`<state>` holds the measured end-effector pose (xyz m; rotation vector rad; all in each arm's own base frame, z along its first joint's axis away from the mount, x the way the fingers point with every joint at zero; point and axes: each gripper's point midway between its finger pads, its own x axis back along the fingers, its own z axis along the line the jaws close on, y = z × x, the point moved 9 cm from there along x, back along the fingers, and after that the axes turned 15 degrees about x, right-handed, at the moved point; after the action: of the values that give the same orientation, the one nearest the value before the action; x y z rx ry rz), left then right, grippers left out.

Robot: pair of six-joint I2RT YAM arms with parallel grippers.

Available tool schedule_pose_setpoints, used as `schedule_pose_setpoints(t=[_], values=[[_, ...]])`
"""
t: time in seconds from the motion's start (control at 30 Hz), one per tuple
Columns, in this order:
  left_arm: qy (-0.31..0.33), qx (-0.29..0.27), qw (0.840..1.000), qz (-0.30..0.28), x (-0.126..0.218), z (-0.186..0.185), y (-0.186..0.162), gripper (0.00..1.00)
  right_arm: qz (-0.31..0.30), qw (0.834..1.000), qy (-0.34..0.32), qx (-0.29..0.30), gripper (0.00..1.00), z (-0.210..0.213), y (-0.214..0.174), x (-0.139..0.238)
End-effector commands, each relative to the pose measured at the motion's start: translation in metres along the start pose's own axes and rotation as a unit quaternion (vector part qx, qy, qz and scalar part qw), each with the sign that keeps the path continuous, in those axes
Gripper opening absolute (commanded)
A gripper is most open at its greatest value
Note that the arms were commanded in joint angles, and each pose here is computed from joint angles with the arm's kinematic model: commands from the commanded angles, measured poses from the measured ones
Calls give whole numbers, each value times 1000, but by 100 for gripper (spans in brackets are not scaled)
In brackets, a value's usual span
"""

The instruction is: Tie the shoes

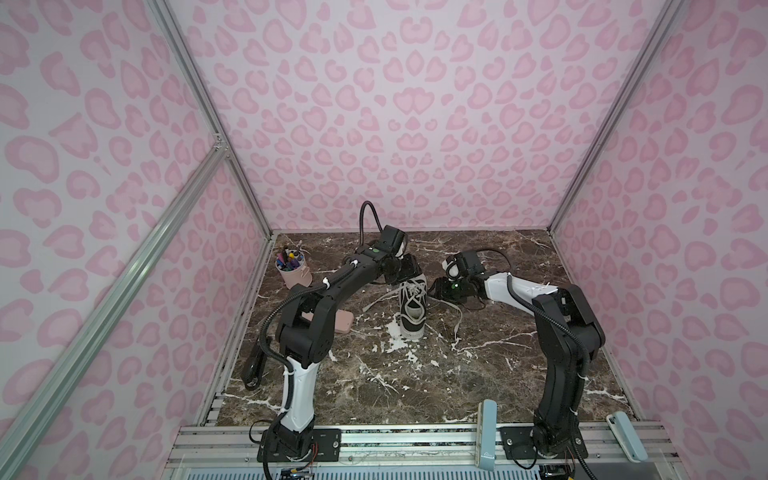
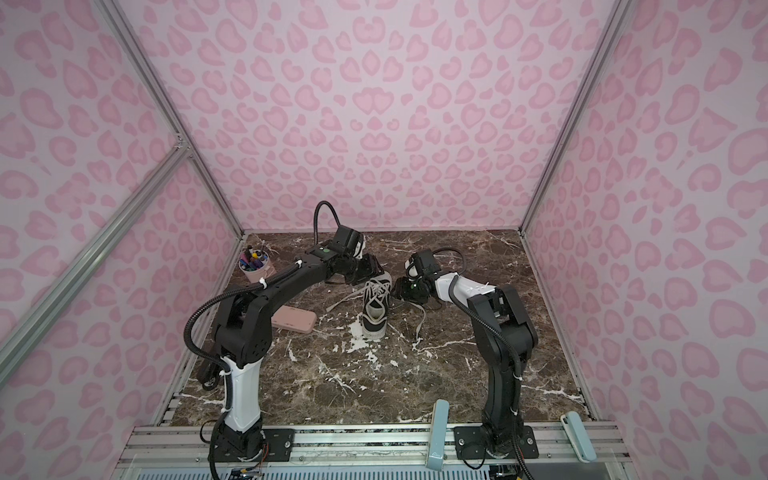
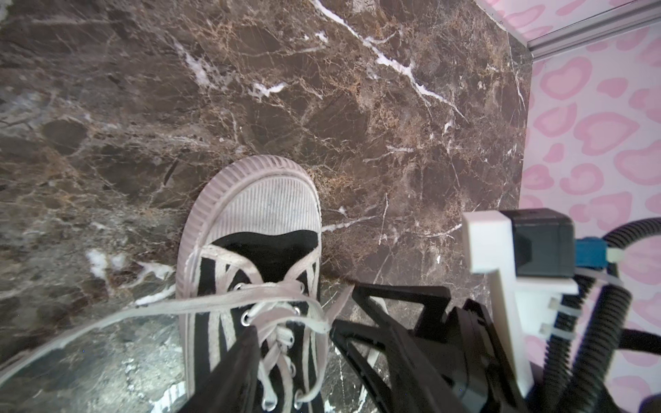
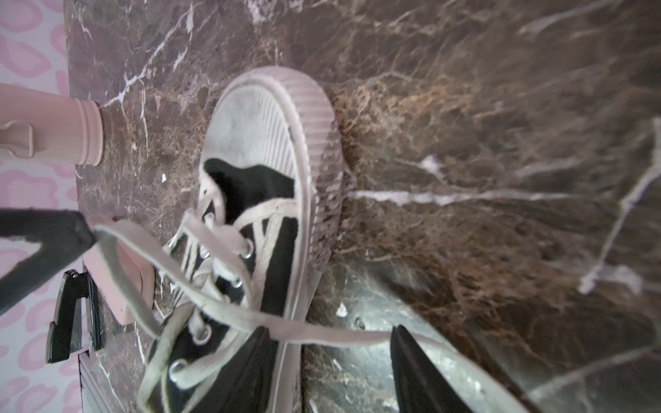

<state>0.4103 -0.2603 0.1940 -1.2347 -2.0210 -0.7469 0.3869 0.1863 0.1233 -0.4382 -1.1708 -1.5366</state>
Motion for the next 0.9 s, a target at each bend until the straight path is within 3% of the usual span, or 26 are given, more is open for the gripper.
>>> schedule_pose_setpoints(t=[0.0, 0.2, 0.5, 0.87], values=[[-16, -14, 1000, 9, 9, -8, 0, 60, 12, 1000, -12, -3, 56, -7, 0, -5], [-24, -22, 999, 25, 10, -10, 1, 61, 11, 1000, -12, -6, 56, -8, 0, -5], [-22, -19, 999, 34, 2, -2, -1, 62, -16, 1000, -19, -4, 56, 3, -13, 24], [-42, -11, 998, 46, 4, -2, 5, 63, -41, 998, 55, -16, 51, 32, 0, 17]])
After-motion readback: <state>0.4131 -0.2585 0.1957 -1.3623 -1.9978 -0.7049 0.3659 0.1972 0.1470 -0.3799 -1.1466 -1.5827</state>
